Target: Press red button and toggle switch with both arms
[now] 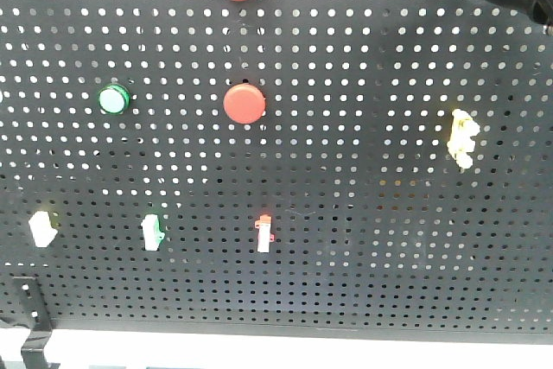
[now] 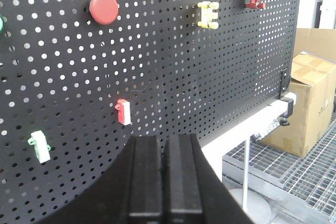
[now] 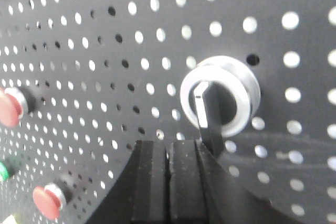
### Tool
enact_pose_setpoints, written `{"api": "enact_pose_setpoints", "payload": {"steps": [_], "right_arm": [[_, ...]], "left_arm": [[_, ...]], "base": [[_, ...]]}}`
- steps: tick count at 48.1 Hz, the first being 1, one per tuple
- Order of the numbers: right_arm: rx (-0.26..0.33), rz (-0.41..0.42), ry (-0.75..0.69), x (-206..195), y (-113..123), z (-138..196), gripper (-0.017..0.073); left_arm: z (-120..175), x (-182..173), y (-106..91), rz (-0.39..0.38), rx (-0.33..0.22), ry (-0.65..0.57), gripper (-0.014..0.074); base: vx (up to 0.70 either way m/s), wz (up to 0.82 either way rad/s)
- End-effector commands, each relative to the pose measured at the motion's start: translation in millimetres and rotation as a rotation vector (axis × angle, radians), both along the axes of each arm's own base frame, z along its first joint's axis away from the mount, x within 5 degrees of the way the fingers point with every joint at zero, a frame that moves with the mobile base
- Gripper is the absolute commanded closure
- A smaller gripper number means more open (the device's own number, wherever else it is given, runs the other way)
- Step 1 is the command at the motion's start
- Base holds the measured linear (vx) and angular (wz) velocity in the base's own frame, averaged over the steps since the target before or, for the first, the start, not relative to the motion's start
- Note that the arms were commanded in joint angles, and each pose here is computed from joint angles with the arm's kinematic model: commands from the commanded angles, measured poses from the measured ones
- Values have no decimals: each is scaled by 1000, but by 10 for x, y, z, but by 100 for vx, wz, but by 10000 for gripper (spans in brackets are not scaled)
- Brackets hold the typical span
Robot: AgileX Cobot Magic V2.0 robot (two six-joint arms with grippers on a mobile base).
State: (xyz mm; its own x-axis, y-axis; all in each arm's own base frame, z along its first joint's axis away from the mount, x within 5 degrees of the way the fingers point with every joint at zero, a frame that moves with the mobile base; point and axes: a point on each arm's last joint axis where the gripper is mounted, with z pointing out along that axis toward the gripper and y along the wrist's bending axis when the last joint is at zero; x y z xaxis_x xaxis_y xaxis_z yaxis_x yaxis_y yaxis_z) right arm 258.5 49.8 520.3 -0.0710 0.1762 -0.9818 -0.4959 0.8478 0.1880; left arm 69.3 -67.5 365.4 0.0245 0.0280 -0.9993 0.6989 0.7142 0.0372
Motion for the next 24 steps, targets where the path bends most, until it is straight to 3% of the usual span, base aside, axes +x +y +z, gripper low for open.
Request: {"api": "enact_pose_setpoints", "payload": {"steps": [1, 10, 17, 24], "right_arm": [[43, -99, -123, -101, -98, 227, 562], [-79, -184, -148, -71, -160, 202, 562], [-104, -242, -154, -55, -208, 201, 562], [-144, -210, -107, -64, -183, 148, 562]], "left_arm": [[140, -2, 11, 6, -78, -53, 591], [137, -2, 10, 6, -75, -50, 591], [130, -3, 9, 5, -71, -45, 591], [127, -3, 8, 4, -68, -43, 591]], "base": [[0, 0], [0, 0], [0, 0], [0, 0]]}}
